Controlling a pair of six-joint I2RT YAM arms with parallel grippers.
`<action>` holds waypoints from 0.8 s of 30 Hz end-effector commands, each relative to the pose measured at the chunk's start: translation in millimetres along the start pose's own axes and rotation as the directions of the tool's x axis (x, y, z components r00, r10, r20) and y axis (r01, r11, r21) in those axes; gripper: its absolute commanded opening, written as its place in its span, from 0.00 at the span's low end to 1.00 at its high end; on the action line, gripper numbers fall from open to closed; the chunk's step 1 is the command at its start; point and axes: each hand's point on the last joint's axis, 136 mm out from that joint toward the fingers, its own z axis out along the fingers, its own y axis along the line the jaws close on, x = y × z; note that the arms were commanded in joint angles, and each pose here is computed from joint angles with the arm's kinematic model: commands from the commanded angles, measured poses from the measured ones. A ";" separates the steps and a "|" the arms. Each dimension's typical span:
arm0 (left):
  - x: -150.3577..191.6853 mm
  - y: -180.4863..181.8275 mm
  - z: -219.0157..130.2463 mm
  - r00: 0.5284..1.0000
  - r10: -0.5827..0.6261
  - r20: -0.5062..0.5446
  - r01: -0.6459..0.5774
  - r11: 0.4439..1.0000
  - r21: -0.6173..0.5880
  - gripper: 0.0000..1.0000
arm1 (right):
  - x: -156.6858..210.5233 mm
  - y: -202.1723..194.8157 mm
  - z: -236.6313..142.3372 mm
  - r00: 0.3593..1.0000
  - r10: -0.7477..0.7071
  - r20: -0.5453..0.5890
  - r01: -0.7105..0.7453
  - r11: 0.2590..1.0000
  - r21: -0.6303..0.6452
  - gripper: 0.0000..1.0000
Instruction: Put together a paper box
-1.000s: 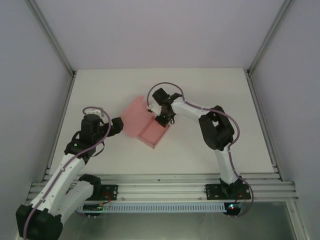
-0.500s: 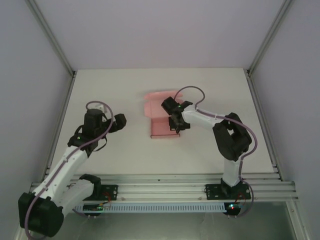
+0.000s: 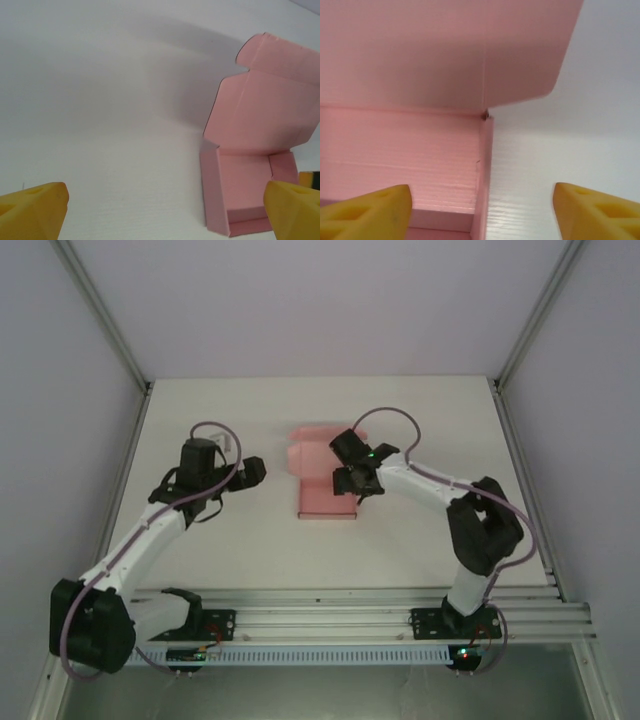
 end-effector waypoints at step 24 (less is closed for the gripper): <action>-4.2 -82.5 145.1 0.813 0.442 -0.380 -0.161 0.796 0.583 0.68 | -99.8 -6.8 18.7 0.988 -0.120 0.097 0.154 0.739 -0.655 0.79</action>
